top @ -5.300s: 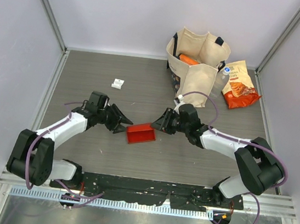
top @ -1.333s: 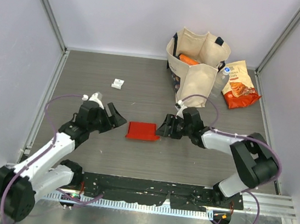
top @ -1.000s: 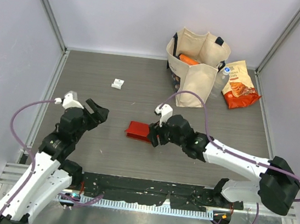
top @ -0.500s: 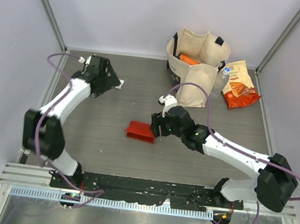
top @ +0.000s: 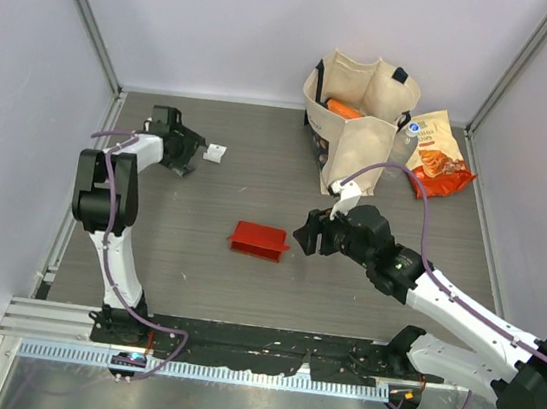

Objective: Fold the paper box

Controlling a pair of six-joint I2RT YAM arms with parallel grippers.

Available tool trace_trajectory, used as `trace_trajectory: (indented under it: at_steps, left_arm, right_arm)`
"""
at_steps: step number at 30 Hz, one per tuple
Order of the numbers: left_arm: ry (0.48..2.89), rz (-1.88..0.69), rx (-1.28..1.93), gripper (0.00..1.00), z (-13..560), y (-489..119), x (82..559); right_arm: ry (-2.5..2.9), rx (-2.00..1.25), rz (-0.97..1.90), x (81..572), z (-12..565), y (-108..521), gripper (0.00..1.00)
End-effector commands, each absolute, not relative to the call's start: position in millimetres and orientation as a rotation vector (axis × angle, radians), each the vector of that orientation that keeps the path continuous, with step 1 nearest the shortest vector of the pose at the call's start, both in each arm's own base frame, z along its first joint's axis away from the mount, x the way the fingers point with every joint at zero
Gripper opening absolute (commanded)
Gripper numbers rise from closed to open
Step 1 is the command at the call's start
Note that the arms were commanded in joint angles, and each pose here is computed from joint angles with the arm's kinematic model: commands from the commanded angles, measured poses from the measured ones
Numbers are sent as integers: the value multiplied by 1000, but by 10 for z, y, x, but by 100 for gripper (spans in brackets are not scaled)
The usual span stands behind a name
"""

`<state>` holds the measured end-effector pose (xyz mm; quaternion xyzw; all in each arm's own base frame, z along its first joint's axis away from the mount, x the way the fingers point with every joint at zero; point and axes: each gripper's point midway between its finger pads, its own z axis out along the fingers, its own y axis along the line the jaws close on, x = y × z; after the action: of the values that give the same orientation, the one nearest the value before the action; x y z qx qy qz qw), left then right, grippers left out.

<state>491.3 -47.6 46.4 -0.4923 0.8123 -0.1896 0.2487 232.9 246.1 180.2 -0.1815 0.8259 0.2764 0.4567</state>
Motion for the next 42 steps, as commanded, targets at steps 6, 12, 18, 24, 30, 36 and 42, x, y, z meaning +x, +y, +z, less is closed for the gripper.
trace_trajectory:
  at_steps: [6, 12, 18, 24, 30, 36, 42]
  left_arm:
    - [2009, -906, -1509, 54, 351, -842, 5381]
    - [1968, -967, -1537, 15, 285, -858, 5377]
    - [1995, -983, -1422, 0, 499, -884, 5356]
    - [2026, -941, -1310, 0, 1006, -861, 4939]
    - [2191, -808, -1248, 0, 1139, -646, 3805]
    - [2341, -673, -1235, 0, 1022, -598, 2622]
    - [2379, -679, -1273, 0, 995, -666, 1962]
  right_arm:
    - [1992, -428, 702, 2372, 1912, 2463, 67]
    - [1985, -425, 754, 2346, 1989, 2528, 67]
    - [1993, -413, 754, 2354, 1974, 2532, 66]
    - [2006, -409, 760, 2360, 1919, 2553, 66]
    - [1998, -417, 764, 2360, 1912, 2561, 66]
    - [1998, -444, 761, 2376, 1884, 2585, 66]
    - [1996, -476, 790, 2346, 1888, 2633, 66]
